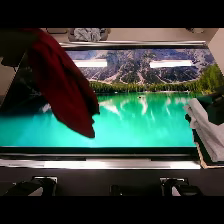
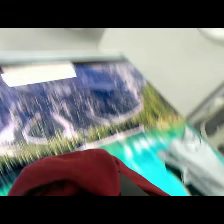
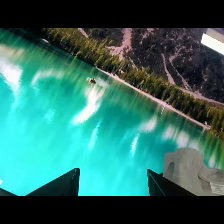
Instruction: Fold the shirts.
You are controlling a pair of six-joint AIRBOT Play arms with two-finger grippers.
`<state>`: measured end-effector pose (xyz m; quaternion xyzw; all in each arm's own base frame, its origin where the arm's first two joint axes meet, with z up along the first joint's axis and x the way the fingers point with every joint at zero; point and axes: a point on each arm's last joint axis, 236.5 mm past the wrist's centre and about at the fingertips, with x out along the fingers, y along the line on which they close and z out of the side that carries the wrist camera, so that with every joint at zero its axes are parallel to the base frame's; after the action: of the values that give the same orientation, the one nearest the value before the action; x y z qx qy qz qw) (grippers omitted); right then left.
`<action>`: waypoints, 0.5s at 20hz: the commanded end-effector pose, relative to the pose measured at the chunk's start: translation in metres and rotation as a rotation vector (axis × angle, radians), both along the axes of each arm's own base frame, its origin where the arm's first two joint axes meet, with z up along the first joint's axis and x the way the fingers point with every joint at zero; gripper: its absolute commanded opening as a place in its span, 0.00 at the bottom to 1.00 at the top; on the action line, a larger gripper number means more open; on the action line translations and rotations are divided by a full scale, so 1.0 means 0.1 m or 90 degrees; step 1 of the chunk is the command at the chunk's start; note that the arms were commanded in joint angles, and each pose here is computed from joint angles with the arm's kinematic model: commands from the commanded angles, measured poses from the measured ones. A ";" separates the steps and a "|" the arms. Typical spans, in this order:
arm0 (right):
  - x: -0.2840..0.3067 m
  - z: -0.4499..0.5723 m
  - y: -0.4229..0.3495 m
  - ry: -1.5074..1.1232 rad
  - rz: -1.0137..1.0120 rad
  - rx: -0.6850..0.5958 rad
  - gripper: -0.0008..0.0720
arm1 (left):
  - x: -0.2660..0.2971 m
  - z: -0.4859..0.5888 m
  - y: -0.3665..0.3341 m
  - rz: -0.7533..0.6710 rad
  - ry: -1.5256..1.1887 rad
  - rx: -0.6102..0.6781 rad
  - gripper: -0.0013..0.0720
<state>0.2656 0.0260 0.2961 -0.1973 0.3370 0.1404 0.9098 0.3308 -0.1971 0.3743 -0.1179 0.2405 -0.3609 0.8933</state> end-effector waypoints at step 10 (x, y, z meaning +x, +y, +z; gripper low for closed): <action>0.58 -0.99 -0.06 0.235 0.004 -0.010 0.69 | -0.49 -3.39 -1.21 -0.190 0.509 -0.032 0.05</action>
<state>0.3033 0.0206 0.2218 -0.1807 0.4712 0.1670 0.8470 0.3049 -0.2904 0.0906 -0.2130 0.5174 -0.4137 0.7182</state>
